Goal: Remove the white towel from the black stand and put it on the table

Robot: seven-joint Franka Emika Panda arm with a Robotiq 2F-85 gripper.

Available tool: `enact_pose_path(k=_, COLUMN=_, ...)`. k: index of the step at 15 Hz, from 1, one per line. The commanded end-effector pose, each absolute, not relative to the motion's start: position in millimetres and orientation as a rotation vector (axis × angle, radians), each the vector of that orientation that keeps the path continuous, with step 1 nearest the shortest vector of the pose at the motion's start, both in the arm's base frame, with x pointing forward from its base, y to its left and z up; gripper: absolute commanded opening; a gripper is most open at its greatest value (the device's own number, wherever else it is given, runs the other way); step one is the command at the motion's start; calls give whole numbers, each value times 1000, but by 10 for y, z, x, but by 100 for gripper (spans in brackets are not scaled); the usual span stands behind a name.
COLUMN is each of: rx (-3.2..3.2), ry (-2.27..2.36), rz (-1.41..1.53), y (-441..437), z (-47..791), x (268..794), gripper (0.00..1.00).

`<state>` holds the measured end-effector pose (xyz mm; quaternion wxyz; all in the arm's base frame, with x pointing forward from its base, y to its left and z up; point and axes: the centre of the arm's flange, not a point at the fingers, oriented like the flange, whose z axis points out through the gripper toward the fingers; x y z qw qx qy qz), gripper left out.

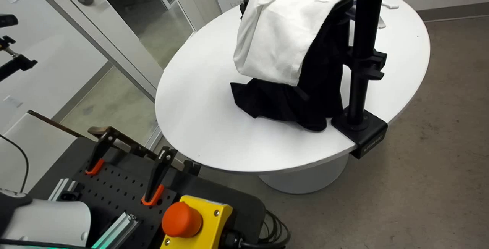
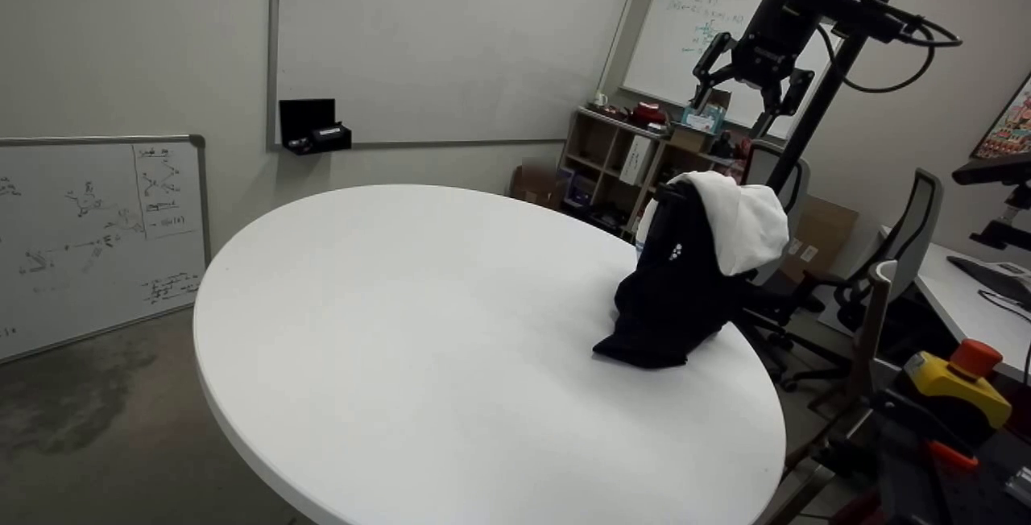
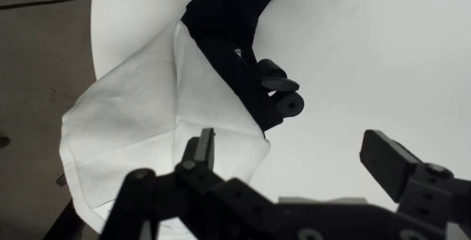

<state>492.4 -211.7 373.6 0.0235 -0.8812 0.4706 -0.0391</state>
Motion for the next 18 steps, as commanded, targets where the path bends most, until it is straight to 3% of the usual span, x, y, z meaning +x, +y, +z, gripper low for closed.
enact_pose_path(k=1, rx=-2757, ry=1528, rz=-157, y=-2271, z=3595, x=5025, gripper=100)
enact_pose_path(k=18, rx=-2839, ry=1594, rz=-82, y=-2430, z=3006, x=4943, gripper=97)
